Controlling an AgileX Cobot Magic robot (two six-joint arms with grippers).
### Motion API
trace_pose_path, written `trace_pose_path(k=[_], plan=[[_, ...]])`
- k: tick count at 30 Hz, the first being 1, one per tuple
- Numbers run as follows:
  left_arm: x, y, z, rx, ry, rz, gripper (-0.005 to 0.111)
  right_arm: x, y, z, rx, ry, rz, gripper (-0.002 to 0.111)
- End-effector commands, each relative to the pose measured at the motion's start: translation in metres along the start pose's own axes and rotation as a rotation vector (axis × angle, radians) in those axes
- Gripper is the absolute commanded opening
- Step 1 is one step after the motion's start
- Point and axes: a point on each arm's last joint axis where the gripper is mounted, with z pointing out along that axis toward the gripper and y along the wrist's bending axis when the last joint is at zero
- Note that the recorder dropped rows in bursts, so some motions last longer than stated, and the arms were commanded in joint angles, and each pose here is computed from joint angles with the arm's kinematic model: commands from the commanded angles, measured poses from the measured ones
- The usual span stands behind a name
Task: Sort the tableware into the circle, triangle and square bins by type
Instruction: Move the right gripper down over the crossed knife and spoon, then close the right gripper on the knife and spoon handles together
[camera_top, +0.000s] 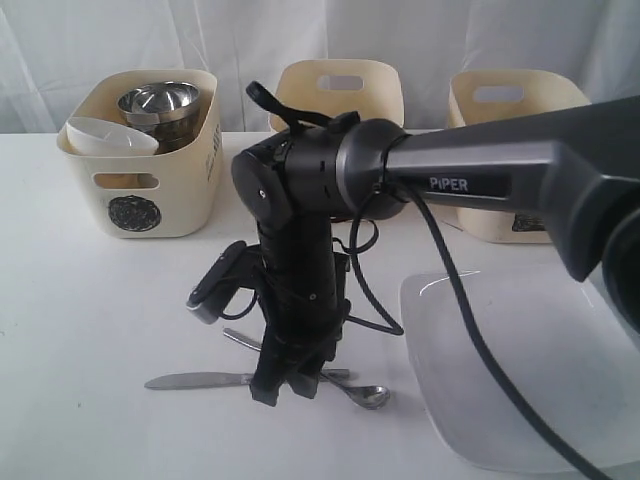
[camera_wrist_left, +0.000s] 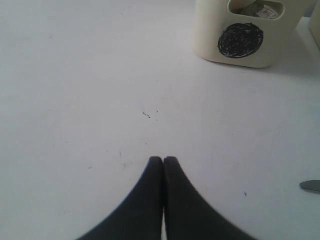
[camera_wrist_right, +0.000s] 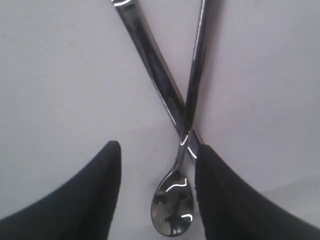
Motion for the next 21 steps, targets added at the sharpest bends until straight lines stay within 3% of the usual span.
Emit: trace_pose_path(k=[1,21], plan=[[0.001,0.000,0.000,0.005,0.004,-0.004,0.000,0.000,0.001,0.006,-0.005,-0.004,-0.008,0.045],[0.001,0.000,0.000,0.005,0.006,0.008,0.000,-0.007,-0.001,0.036,-0.008,-0.013,-0.053,0.032]])
